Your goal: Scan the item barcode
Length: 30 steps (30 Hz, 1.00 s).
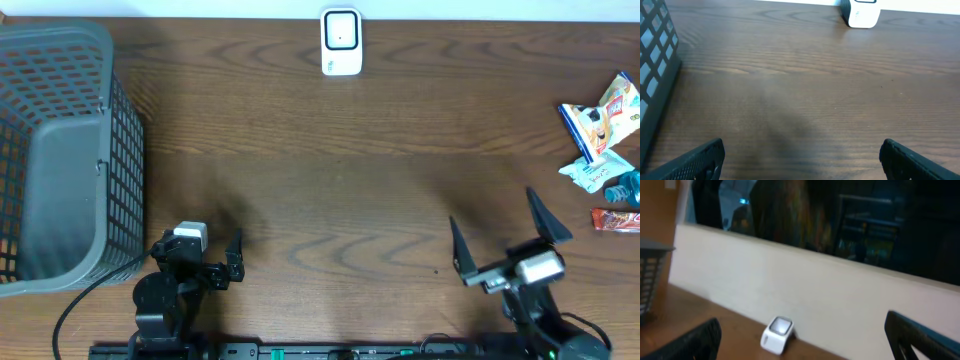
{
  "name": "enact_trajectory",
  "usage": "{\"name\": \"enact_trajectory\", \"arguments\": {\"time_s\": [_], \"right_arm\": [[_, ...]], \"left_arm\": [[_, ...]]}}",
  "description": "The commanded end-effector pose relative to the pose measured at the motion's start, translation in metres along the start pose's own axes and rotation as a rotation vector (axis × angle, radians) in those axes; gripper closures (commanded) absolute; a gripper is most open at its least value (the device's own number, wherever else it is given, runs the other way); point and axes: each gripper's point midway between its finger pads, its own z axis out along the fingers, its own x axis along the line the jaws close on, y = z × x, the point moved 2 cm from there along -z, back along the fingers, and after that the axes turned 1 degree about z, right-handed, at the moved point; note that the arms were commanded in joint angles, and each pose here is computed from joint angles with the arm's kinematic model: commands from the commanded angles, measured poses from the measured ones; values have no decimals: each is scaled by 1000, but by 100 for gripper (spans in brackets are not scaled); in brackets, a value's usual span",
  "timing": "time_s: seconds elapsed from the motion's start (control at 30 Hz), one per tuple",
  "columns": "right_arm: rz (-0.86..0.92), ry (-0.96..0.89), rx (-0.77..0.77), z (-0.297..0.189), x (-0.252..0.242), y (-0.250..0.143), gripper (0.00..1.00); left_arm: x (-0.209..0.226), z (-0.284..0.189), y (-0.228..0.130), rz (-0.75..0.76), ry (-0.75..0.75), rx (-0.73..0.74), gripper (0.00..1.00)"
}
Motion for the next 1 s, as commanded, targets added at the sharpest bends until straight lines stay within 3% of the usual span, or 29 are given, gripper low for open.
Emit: {"name": "enact_trajectory", "arguments": {"time_s": [0.0,0.27,0.43,0.67,0.97], "right_arm": [[94,-122,63,-1,-16,-40,1],[141,-156,148,-5,-15,-101,1],[156,-172,215,-8,-16,-115,1],[220,-157,390,-19,-6,-154,1],[224,-157,399,-20,-6,-155,1]], "left_arm": [[0,2,-9,-7,-4,25,1],[0,2,-9,-7,-4,25,1],[0,2,-9,-7,-4,26,1],[0,2,-9,-7,-4,25,1],[0,2,-9,-7,-4,26,1]]}}
